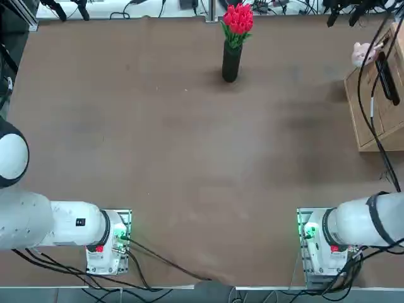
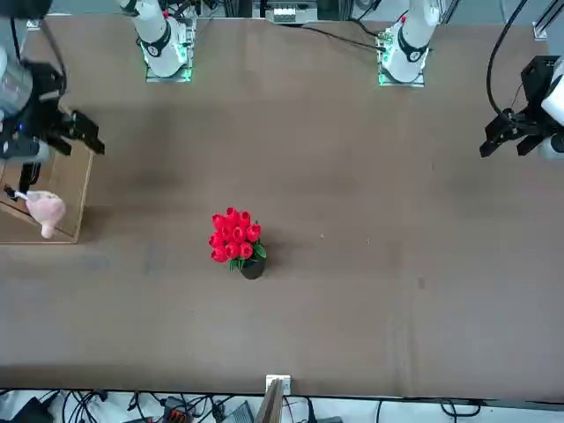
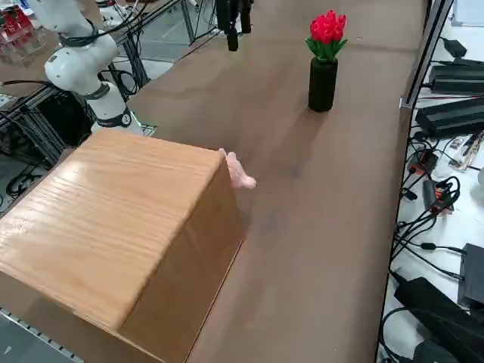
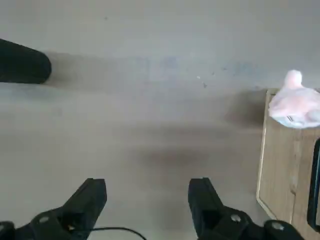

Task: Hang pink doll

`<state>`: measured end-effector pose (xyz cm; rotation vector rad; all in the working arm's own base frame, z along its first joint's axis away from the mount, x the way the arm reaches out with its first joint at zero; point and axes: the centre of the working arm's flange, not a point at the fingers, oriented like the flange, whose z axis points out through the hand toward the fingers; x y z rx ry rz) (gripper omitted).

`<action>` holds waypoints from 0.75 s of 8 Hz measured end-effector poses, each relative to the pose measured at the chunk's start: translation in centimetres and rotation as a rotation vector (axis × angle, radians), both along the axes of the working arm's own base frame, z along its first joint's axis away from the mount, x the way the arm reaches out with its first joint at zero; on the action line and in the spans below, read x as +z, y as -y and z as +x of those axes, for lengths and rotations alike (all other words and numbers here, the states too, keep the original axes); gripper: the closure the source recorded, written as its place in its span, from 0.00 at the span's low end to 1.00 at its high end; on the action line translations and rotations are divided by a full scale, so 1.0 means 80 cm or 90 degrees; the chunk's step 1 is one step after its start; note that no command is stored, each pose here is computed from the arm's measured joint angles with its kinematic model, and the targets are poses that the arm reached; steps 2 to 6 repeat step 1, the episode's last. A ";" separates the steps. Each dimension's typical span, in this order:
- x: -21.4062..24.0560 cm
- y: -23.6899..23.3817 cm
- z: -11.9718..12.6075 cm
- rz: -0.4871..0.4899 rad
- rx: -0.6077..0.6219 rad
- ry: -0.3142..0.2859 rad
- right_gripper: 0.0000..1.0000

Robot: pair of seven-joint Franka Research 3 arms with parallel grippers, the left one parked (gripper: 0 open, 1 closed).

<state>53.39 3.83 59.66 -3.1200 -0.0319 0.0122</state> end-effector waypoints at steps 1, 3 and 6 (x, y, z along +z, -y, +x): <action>-0.002 0.002 -0.006 -0.003 0.002 0.001 0.00; -0.002 0.002 -0.006 -0.003 0.002 0.001 0.00; -0.002 0.002 -0.006 -0.003 0.002 0.001 0.00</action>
